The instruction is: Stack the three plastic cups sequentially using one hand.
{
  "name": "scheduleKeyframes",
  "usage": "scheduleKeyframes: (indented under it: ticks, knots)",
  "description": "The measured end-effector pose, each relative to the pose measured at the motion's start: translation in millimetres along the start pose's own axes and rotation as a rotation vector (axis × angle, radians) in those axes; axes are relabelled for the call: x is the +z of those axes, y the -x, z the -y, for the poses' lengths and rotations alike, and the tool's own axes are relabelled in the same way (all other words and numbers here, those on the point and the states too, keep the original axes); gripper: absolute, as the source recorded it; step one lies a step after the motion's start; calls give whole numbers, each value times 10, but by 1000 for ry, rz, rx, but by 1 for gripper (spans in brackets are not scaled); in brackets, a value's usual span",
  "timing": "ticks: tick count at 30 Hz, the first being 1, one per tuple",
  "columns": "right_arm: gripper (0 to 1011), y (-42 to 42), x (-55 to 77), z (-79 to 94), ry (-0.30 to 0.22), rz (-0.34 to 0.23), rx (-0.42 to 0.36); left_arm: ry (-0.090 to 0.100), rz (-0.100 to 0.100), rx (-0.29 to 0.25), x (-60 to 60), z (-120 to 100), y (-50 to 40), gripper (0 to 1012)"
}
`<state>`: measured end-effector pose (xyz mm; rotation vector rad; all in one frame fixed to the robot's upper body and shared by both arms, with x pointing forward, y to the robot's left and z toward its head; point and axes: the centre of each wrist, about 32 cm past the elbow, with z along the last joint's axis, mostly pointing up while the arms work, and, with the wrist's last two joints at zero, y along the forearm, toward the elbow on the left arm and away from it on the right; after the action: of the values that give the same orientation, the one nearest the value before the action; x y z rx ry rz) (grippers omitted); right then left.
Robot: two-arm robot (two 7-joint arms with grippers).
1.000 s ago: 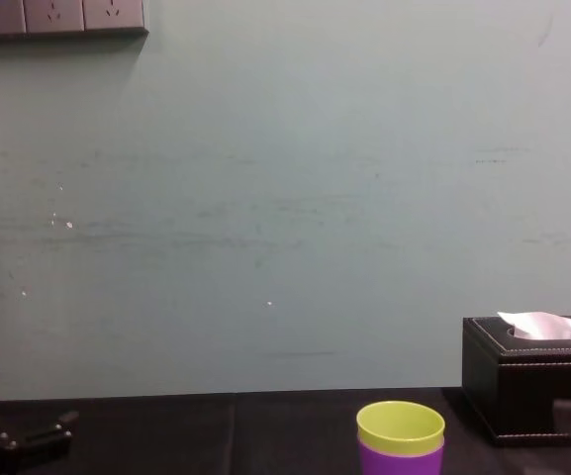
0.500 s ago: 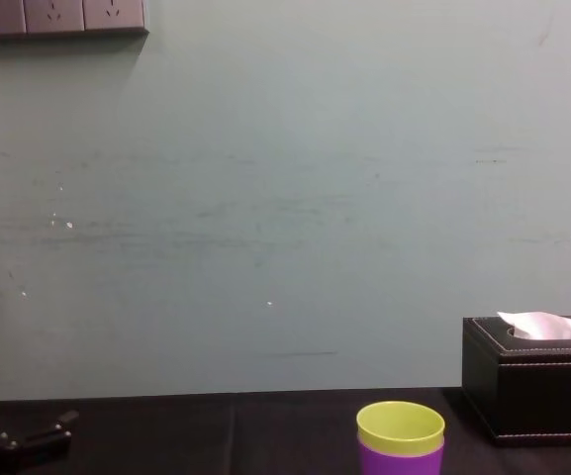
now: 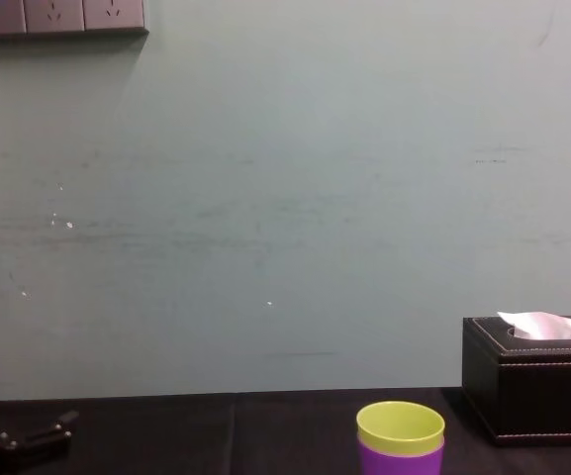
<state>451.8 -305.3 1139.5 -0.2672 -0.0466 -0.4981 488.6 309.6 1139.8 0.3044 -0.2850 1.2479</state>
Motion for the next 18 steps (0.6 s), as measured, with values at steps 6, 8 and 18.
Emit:
scheduleKeyframes:
  ticks: [6, 8, 18]
  knots:
    - [1002, -3, 1, -69, 4, -1, 13, 0, 0, 0, 0, 0, 0, 1010]
    - [1003, -5, 2, -93, 5, -2, 15, 0, 0, 0, 0, 0, 0, 1010]
    - [1002, -23, 24, -223, 6, -3, 25, 0, 0, 0, 0, 0, 0, 1010]
